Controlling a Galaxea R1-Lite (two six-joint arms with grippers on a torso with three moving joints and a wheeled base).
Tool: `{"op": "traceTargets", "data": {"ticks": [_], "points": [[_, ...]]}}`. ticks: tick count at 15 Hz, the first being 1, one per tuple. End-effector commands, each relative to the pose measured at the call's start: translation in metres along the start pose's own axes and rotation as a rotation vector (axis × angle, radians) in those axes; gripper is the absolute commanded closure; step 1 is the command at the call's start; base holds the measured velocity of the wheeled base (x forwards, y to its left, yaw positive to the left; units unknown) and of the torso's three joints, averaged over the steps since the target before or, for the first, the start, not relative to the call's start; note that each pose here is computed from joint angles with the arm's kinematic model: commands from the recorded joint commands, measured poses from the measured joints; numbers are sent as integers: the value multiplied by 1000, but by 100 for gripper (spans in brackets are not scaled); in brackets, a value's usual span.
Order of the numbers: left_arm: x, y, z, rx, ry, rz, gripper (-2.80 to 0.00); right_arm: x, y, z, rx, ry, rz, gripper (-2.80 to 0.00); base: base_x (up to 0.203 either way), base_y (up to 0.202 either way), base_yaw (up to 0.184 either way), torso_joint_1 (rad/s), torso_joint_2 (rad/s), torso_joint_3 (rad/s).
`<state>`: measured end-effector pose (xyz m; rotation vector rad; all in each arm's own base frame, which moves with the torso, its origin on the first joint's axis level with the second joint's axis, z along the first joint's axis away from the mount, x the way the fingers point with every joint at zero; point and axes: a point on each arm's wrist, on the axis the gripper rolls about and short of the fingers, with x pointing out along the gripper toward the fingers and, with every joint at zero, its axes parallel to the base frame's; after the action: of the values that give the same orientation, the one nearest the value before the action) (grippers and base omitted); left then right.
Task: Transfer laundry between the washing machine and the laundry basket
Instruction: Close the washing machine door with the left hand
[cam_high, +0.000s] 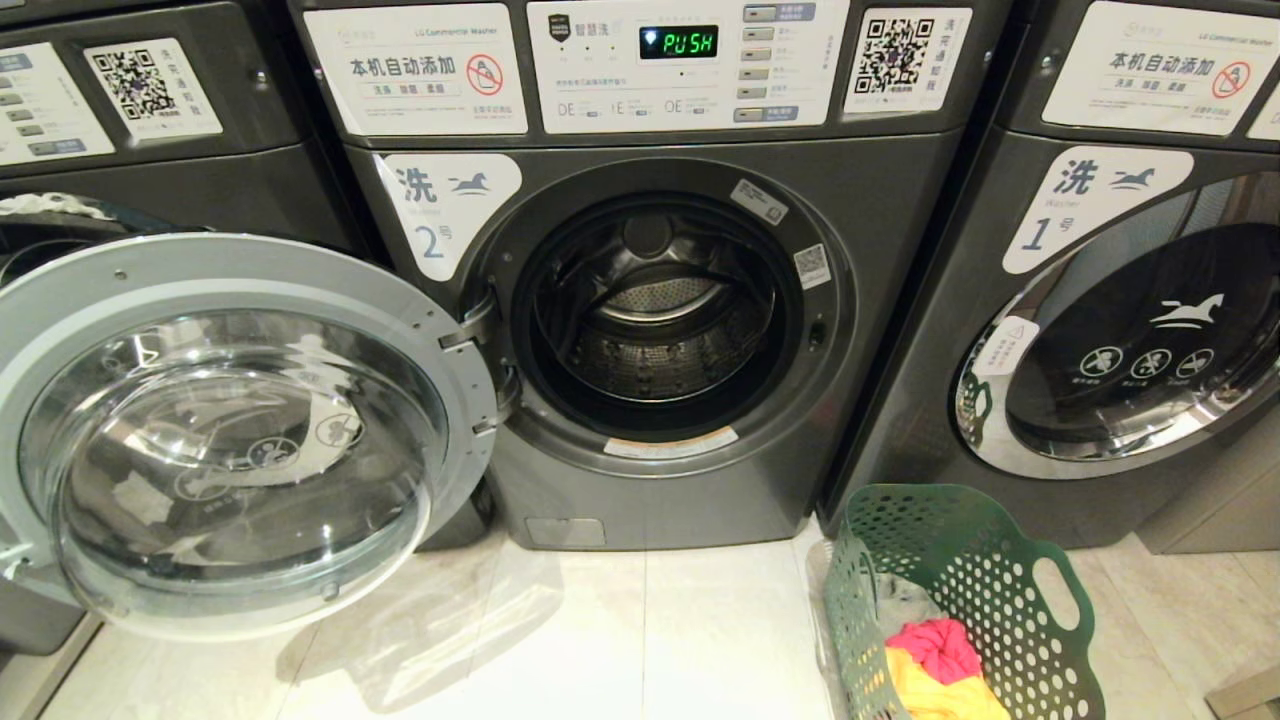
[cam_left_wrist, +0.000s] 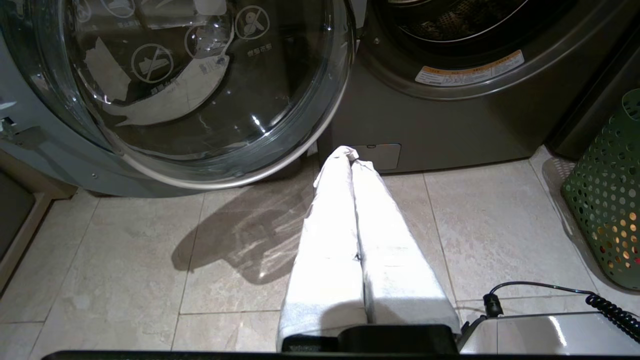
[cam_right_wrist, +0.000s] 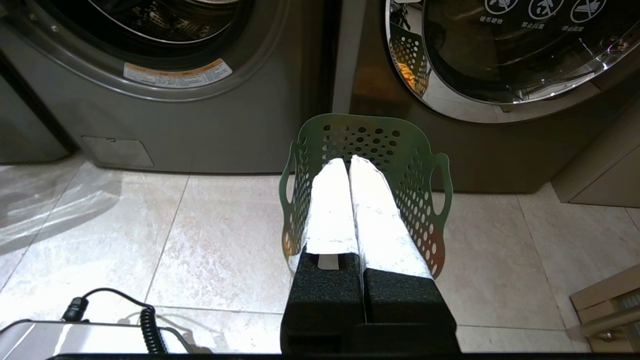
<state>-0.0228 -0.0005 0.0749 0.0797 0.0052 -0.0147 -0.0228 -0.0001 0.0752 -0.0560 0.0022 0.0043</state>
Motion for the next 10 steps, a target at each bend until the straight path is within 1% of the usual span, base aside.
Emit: {"op": "traceTargets", "data": {"ticks": [1, 6, 8, 10], "points": [[0, 0, 0, 0, 2, 1, 0, 0, 0, 0, -1, 2, 0, 0, 0, 0, 0, 0, 0, 0], [0, 0, 0, 6, 0, -1, 0, 0, 0, 0, 2, 2, -1, 0, 0, 0, 0, 0, 0, 0], [0, 0, 0, 2, 0, -1, 0, 0, 0, 0, -6, 3, 5, 0, 0, 0, 0, 0, 0, 0], [0, 0, 0, -19, -2, 6, 0, 0, 0, 0, -2, 2, 0, 0, 0, 0, 0, 0, 0, 0]]}}
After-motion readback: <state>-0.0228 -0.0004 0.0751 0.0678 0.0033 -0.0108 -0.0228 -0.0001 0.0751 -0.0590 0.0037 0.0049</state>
